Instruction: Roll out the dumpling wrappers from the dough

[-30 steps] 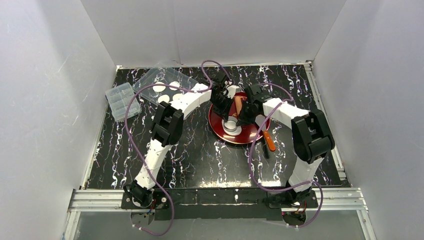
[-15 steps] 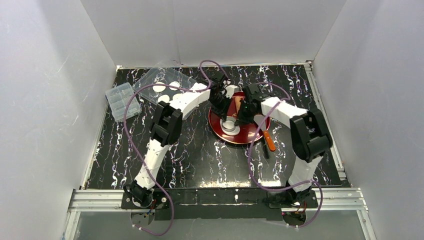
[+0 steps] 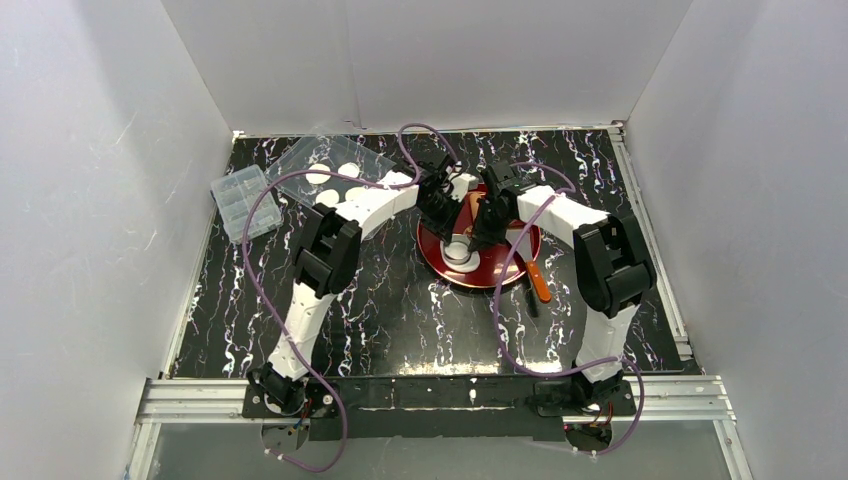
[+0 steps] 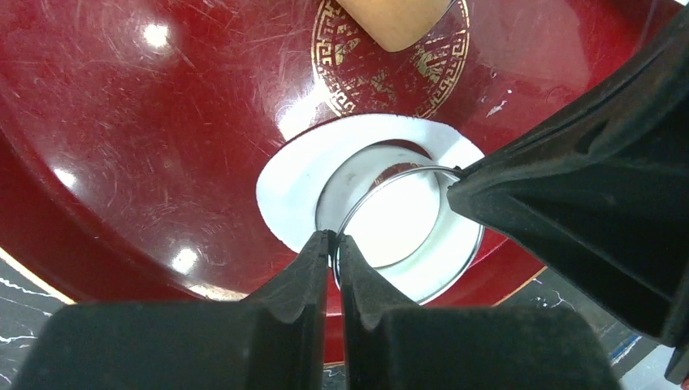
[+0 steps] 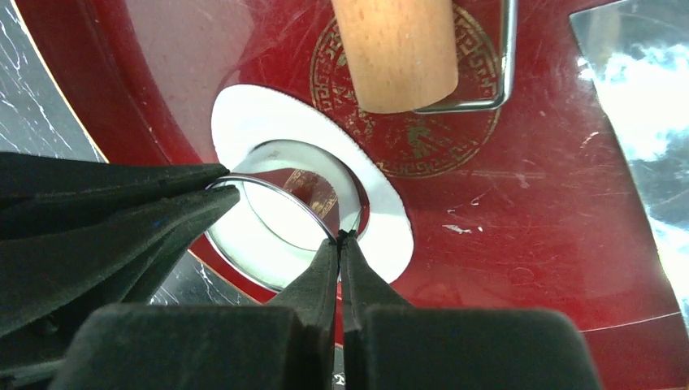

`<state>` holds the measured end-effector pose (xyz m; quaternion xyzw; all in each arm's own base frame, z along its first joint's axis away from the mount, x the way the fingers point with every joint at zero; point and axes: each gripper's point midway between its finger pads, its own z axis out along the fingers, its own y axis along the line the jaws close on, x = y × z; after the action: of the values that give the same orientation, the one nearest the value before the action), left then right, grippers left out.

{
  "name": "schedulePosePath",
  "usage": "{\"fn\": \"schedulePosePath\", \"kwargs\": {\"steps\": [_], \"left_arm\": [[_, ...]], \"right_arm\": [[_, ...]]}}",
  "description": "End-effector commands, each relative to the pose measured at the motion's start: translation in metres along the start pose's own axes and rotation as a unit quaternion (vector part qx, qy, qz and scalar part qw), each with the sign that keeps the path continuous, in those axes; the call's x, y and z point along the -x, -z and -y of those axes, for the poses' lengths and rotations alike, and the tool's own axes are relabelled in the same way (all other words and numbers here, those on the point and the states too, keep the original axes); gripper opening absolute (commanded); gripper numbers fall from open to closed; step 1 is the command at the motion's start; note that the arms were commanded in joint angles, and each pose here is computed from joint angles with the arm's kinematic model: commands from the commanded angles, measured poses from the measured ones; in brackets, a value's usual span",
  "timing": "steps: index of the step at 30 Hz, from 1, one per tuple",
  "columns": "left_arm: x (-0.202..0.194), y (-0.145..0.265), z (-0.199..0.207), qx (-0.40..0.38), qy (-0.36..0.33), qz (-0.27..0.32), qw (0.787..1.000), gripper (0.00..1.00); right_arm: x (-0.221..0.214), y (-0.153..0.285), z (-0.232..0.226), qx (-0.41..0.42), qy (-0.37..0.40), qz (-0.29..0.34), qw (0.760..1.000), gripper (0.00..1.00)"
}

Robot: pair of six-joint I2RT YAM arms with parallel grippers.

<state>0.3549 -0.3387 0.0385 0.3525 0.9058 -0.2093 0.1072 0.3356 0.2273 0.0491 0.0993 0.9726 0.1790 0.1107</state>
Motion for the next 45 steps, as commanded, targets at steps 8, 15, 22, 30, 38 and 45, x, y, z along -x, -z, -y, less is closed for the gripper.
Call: {"fn": "schedulePosePath", "kwargs": {"steps": [8, 15, 22, 30, 38, 45], "left_arm": [[-0.023, -0.015, 0.018, -0.011, -0.008, -0.086, 0.996, 0.00], [-0.043, 0.000, -0.006, 0.015, 0.006, -0.095, 0.995, 0.00], [-0.011, 0.024, 0.004, -0.004, 0.000, -0.065, 0.998, 0.00], [0.006, 0.041, 0.008, 0.002, -0.009, -0.036, 0.999, 0.00], [0.028, 0.054, 0.022, -0.009, -0.015, 0.000, 1.000, 0.00], [0.044, 0.072, 0.037, -0.019, -0.036, 0.035, 0.999, 0.00]], "right_arm": [[-0.003, 0.003, 0.085, -0.094, -0.038, 0.041, 0.994, 0.01], [0.024, -0.008, 0.023, -0.043, -0.012, 0.033, 0.998, 0.01], [0.048, 0.030, -0.016, 0.016, 0.000, 0.071, 0.997, 0.01], [0.058, 0.054, -0.026, 0.031, 0.003, 0.097, 0.995, 0.01], [0.065, 0.068, -0.022, 0.021, 0.010, 0.121, 0.992, 0.01], [0.075, 0.092, -0.027, 0.032, 0.012, 0.152, 0.988, 0.01]]}}
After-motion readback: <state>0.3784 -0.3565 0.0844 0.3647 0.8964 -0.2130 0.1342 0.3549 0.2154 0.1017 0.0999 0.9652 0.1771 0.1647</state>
